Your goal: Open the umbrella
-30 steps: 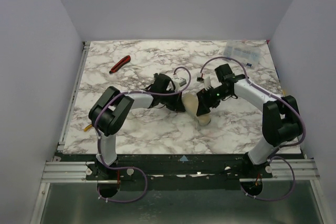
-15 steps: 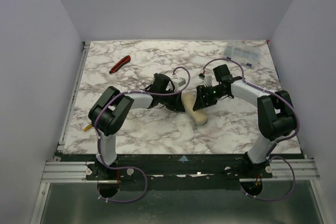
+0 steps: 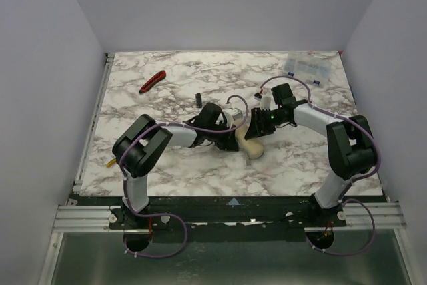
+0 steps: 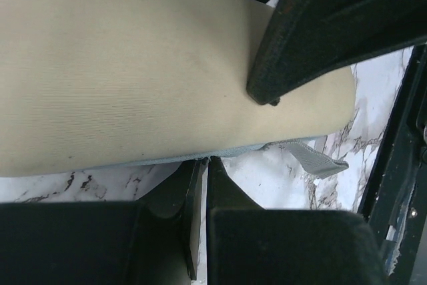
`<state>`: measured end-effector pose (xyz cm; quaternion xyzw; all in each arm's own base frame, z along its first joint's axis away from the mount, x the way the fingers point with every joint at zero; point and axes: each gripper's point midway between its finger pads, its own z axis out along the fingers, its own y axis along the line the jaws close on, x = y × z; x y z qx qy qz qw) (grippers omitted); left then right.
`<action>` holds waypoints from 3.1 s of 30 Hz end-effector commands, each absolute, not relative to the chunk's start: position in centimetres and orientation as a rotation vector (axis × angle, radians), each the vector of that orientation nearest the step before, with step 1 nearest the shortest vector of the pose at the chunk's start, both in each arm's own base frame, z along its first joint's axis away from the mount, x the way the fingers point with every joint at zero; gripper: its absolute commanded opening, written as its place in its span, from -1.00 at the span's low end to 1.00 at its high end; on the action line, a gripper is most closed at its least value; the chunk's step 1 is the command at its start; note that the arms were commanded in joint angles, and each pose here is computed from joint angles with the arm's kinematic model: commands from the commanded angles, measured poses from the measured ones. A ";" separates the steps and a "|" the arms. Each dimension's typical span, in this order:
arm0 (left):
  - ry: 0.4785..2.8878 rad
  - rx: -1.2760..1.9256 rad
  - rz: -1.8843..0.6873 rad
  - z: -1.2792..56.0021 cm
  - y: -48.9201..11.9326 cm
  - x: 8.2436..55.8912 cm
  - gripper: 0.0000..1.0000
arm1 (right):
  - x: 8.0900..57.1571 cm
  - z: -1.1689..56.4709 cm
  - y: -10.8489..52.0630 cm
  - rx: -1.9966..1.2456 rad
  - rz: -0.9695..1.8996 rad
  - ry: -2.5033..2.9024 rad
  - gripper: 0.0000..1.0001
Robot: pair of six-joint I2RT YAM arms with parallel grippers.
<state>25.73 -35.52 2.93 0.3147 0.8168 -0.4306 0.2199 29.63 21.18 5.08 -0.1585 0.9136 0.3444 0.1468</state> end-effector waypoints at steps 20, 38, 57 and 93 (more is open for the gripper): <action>2.078 0.894 -1.137 10.0 -29.2 26.9 0.09 | 30.0 4.5 19.4 -0.958 0.843 2.552 -0.03; 2.086 0.684 -1.060 11.3 -26.0 31.0 0.09 | 28.7 9.7 22.1 -1.100 1.155 2.396 0.08; 2.050 0.584 -1.057 13.9 -27.1 34.4 0.09 | 24.6 11.5 24.6 -1.148 1.431 2.323 0.04; 2.352 0.680 -1.005 5.8 -26.7 29.3 -0.13 | 25.8 13.2 25.6 -1.099 1.134 2.288 0.25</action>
